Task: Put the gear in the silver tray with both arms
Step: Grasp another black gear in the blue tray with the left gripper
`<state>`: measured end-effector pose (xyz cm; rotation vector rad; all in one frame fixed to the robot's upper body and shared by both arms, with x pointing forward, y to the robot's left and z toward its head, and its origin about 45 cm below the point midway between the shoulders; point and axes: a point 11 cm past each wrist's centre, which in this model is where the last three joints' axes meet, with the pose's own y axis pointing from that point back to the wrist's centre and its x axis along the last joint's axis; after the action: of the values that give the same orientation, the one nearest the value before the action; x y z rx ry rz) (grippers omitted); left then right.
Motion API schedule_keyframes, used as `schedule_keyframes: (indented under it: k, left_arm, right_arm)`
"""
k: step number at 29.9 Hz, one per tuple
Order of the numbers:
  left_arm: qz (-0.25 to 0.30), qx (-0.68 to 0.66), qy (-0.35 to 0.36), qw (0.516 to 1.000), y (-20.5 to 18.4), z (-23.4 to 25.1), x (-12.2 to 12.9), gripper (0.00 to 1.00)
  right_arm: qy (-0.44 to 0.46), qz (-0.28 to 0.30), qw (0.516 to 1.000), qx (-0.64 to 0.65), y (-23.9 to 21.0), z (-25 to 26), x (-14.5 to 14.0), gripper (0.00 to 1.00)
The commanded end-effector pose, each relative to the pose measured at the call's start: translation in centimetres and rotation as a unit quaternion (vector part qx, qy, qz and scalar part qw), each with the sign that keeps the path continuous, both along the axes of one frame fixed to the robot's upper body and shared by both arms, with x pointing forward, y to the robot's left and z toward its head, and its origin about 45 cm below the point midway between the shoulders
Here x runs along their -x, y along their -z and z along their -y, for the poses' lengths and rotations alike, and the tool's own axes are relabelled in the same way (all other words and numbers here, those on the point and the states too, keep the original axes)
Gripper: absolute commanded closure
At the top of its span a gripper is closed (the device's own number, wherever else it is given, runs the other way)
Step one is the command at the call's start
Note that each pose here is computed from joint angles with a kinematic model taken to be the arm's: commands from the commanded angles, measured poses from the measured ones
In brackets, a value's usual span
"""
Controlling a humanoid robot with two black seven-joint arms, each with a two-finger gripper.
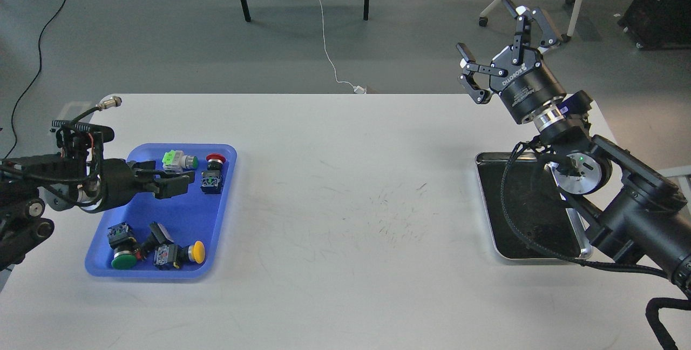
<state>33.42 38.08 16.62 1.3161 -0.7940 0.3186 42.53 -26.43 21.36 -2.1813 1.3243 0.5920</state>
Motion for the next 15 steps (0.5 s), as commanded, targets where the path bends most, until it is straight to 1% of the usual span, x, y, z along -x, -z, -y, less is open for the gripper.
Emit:
schedule_keyframes:
  k: [1, 5, 8, 10, 15]
  left_arm:
    - [0.003, -0.034, 0.023, 0.999, 1.3, -0.2, 0.5, 0.17]
    - [-0.003, -0.041, 0.002, 0.999, 2.5, -1.2, 0.1, 0.22]
    - [-0.005, -0.040, -0.015, 0.999, 3.3, -1.6, -0.3, 0.22]
    - [0.002, -0.035, -0.023, 0.999, 3.4, -1.5, -0.9, 0.22]
    - [0.014, -0.039, -0.042, 0.998, 3.9, -2.6, -1.3, 0.22]
  right_arm:
    - [0.004, -0.015, 1.000, -0.016, 1.5, 0.2, 1.3, 0.02]
    - [0.002, -0.017, 1.000, -0.020, 1.7, 0.3, 1.8, 0.02]
    - [0.002, -0.018, 1.000, -0.020, 1.7, 0.3, 1.9, 0.02]
    - [0.000, -0.018, 1.000, -0.020, 1.8, 0.1, 1.9, 0.02]
    - [0.000, -0.018, 1.000, -0.022, 1.8, 0.0, 1.9, 0.02]
